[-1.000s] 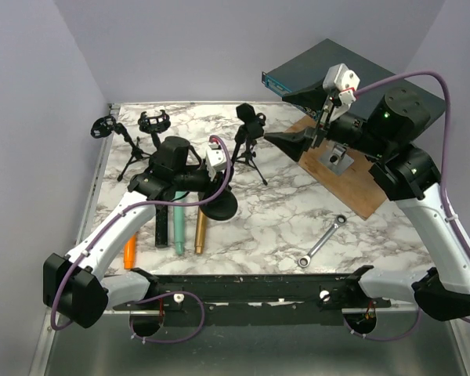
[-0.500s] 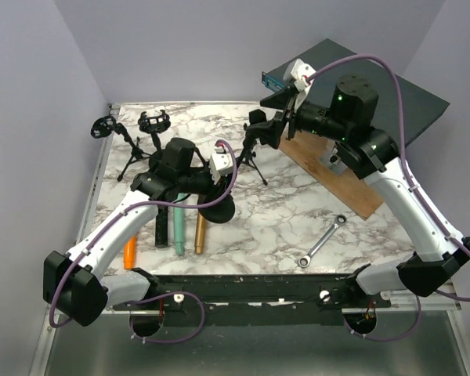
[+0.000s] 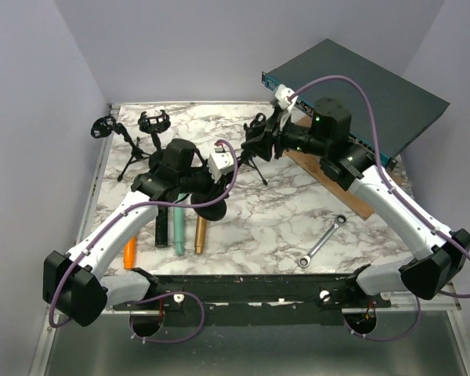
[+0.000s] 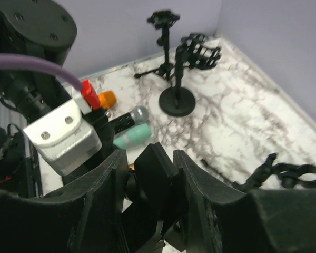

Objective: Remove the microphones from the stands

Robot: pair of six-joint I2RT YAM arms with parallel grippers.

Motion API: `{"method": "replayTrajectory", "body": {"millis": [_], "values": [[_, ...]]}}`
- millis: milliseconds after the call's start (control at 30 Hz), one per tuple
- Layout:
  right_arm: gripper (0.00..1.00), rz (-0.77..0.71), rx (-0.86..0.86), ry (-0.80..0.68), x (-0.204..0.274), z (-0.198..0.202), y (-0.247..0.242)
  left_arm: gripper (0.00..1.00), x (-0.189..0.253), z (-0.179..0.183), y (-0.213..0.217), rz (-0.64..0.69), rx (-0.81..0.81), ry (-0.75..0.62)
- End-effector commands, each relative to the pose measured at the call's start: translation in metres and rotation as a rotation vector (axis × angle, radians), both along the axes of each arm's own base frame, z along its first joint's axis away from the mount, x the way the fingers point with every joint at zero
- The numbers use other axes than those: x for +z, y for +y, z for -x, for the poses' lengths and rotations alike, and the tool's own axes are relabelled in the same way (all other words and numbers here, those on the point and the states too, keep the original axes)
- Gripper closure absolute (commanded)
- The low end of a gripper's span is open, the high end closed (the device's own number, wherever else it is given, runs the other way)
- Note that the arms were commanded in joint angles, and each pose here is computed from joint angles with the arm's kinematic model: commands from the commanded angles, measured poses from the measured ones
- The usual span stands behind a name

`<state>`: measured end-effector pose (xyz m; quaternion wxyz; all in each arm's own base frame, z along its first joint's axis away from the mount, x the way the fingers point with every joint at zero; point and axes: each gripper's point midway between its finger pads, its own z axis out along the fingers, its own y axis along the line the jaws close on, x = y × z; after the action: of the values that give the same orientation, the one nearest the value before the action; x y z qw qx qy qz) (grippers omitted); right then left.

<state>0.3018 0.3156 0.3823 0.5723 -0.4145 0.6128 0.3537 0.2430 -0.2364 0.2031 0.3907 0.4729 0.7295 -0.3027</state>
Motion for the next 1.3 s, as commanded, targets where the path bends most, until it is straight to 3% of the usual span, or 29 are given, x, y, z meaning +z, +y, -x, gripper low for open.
{"method": "replayTrajectory", "body": {"millis": [0, 133, 200, 367, 433, 600, 800, 933, 1100, 1267], "values": [[0.72, 0.075, -0.023, 0.16, -0.065, -0.005, 0.011, 1.0, 0.054, -0.02, -0.015, 0.109, -0.007, -0.199], [0.72, 0.092, -0.021, 0.213, -0.088, -0.005, 0.018, 1.0, 0.058, -0.022, -0.016, 0.112, -0.005, -0.217], [0.64, 0.096, -0.01, 0.237, -0.097, -0.003, 0.021, 1.0, 0.058, -0.022, -0.017, 0.114, -0.002, -0.216], [0.11, 0.077, -0.04, 0.201, -0.079, -0.006, 0.018, 1.0, 0.049, -0.028, -0.015, 0.099, 0.02, -0.22], [0.0, 0.058, -0.061, 0.156, -0.059, -0.006, 0.013, 1.0, 0.045, -0.032, -0.012, 0.102, 0.038, -0.231], [0.0, 0.013, -0.106, 0.036, -0.004, 0.0, -0.004, 1.0, 0.046, -0.058, 0.003, 0.154, 0.121, -0.218], [0.0, -0.012, -0.179, -0.074, 0.031, 0.009, -0.029, 1.0, 0.058, -0.119, 0.031, 0.27, 0.291, -0.239], [0.0, -0.007, -0.212, -0.09, 0.027, 0.011, -0.039, 1.0, 0.052, -0.165, 0.039, 0.317, 0.375, -0.222], [0.0, 0.006, -0.22, -0.079, 0.011, 0.01, -0.042, 0.99, 0.034, -0.224, 0.04, 0.394, 0.495, -0.101], [0.0, 0.014, -0.23, -0.075, 0.004, 0.009, -0.046, 0.99, 0.016, -0.267, 0.043, 0.395, 0.569, -0.122]]}}
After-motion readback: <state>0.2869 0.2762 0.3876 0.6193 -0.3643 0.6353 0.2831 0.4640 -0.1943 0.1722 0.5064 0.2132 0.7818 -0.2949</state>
